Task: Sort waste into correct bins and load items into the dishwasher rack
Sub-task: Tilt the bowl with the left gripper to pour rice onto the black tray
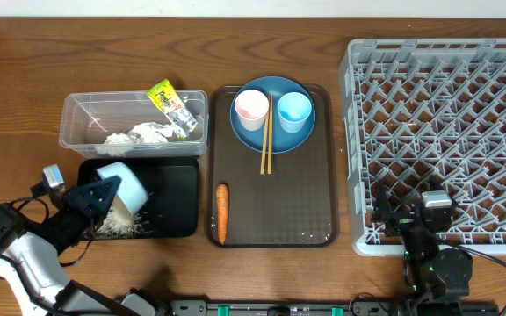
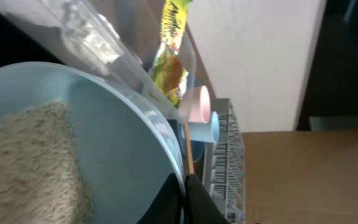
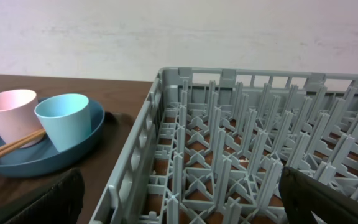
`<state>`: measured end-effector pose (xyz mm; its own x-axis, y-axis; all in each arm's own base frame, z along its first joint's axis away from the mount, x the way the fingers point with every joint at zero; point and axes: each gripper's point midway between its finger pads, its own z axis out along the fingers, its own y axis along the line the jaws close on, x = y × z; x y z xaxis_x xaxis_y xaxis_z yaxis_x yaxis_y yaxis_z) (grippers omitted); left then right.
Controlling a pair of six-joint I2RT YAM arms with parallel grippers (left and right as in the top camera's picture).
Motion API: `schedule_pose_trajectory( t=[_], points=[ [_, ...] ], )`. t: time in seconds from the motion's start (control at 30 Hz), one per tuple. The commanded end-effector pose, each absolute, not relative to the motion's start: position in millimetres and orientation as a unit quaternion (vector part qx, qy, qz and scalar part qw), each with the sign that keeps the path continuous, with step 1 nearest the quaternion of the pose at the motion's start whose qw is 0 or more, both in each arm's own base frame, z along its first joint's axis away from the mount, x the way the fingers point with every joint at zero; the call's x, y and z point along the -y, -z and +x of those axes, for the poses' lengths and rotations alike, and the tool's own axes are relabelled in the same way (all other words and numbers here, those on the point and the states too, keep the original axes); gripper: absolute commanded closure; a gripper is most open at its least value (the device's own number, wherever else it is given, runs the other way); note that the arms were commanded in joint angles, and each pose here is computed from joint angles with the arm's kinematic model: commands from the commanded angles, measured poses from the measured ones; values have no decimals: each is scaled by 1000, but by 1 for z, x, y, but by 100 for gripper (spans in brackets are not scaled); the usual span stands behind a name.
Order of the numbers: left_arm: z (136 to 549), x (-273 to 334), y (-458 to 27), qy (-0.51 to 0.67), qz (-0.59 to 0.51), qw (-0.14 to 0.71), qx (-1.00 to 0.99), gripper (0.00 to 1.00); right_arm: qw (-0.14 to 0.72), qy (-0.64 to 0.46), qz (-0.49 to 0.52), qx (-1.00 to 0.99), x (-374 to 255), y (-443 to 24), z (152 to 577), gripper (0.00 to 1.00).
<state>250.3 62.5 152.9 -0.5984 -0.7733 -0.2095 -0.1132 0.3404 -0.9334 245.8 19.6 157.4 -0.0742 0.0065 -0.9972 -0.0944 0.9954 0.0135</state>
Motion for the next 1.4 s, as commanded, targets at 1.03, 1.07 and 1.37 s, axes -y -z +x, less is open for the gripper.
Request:
schedule_pose_trajectory(
  t=[1.03, 1.07, 1.37],
  points=[
    [253, -48, -193, 610, -308, 320, -656, 94, 678, -37, -35, -733, -21, -156, 246, 1],
    [254, -46, -192, 611, -306, 318, -658, 94, 678, -37, -35, -733, -21, -156, 246, 1],
    [262, -29, -194, 607, -240, 326, -684, 94, 678, -37, -35, -733, -21, -156, 246, 1]
  ],
)
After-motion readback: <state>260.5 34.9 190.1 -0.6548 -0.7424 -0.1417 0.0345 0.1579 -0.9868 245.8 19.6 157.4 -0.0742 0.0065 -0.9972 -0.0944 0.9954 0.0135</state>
